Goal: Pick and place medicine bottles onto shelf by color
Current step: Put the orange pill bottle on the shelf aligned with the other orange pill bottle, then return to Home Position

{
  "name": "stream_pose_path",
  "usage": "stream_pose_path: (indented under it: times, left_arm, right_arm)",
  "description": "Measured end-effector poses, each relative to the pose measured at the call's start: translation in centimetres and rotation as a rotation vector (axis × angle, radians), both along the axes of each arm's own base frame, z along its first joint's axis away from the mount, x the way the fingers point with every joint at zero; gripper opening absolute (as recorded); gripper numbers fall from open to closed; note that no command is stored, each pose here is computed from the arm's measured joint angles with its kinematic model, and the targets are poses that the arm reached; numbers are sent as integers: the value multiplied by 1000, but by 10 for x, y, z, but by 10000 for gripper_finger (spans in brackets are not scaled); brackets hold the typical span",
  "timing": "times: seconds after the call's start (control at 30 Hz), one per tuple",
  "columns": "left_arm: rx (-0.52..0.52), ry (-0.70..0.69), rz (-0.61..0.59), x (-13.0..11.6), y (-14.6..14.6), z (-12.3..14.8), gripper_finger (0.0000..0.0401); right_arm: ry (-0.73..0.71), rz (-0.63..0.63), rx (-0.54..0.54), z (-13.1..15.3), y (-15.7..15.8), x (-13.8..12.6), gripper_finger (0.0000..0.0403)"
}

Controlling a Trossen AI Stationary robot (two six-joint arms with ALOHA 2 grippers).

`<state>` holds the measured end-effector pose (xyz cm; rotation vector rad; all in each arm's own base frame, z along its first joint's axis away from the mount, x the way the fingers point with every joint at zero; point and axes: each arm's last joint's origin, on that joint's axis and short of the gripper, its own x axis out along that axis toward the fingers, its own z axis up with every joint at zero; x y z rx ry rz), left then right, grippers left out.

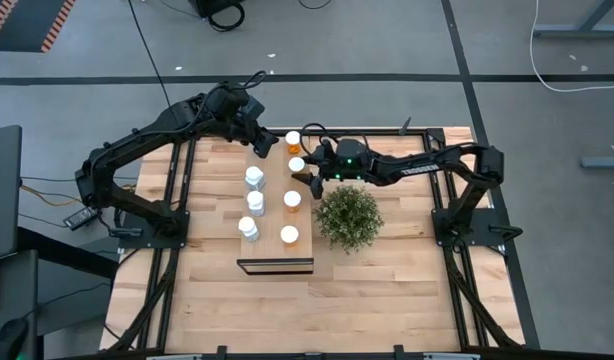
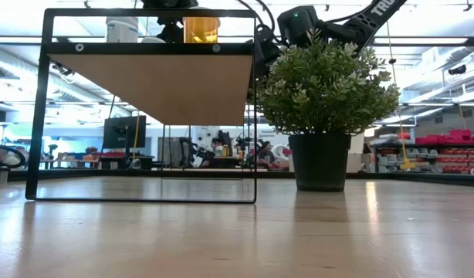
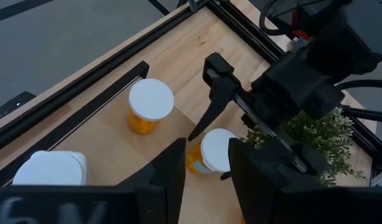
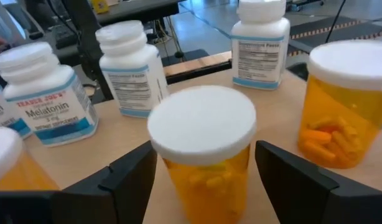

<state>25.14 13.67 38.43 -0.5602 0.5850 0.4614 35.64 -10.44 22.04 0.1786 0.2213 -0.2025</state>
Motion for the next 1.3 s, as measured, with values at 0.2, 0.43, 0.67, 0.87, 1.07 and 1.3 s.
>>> stream_pose_path:
  times: [0.2,0.43,0.67,0.87,1.07,1.3]
  left_arm:
    - [5,4,-5,0,0,0,128]
    - [6,4,-6,0,0,0,138]
    - [5,4,-5,0,0,0,143]
    - [4,6,-5,0,0,0,140]
    - [18,13,-22,-2,-1,1,146]
    - [96,-57,-46,-20,-9,20,136]
  right_arm:
    - [-20,17,-3,7,0,1,278]
    - [-35,27,-16,19,-1,7,304]
    - [-52,27,-18,34,-3,12,350]
    - [-69,28,-14,54,-4,19,358]
    - [0,44,3,94,-7,27,358]
    - [195,39,104,153,-3,17,358]
